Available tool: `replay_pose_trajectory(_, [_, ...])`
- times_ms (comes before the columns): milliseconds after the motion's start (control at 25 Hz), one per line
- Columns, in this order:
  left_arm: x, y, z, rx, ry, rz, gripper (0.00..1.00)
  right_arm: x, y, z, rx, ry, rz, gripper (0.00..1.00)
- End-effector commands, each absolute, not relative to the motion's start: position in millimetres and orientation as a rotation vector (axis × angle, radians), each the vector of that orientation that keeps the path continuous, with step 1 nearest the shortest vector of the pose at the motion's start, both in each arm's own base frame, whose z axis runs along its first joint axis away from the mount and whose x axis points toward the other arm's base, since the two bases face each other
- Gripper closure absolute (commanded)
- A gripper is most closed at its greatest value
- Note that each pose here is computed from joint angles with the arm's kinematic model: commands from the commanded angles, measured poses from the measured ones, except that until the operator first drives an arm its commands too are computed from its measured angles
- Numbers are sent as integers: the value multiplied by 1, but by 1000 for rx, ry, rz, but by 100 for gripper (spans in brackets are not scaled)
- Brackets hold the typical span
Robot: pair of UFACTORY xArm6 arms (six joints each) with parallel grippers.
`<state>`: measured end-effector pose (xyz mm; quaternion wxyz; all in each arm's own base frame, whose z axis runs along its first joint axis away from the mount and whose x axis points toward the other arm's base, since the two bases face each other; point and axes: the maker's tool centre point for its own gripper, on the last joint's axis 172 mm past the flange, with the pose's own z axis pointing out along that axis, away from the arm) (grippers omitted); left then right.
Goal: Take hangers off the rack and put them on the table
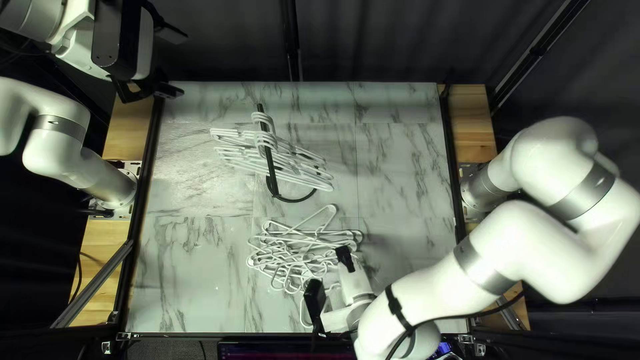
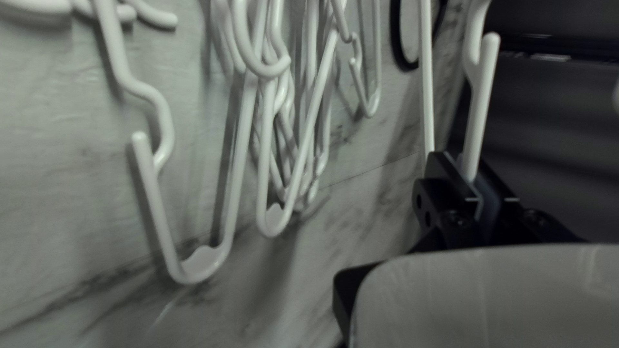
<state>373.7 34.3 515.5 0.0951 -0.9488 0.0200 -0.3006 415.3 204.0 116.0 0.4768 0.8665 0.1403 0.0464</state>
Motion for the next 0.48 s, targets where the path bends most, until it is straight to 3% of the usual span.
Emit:
replay_pose_trajectory(40, [374,34,516,-2813,59,-891,0,415,204,116,2110,351,103,100])
replay_pose_trajectory(280, [374,34,516,-2813,59,-891,0,415,204,116,2110,351,103,100])
replay_pose_trajectory(480, [374,34,516,-2813,59,-891,0,420,204,125,2138,369,299,100])
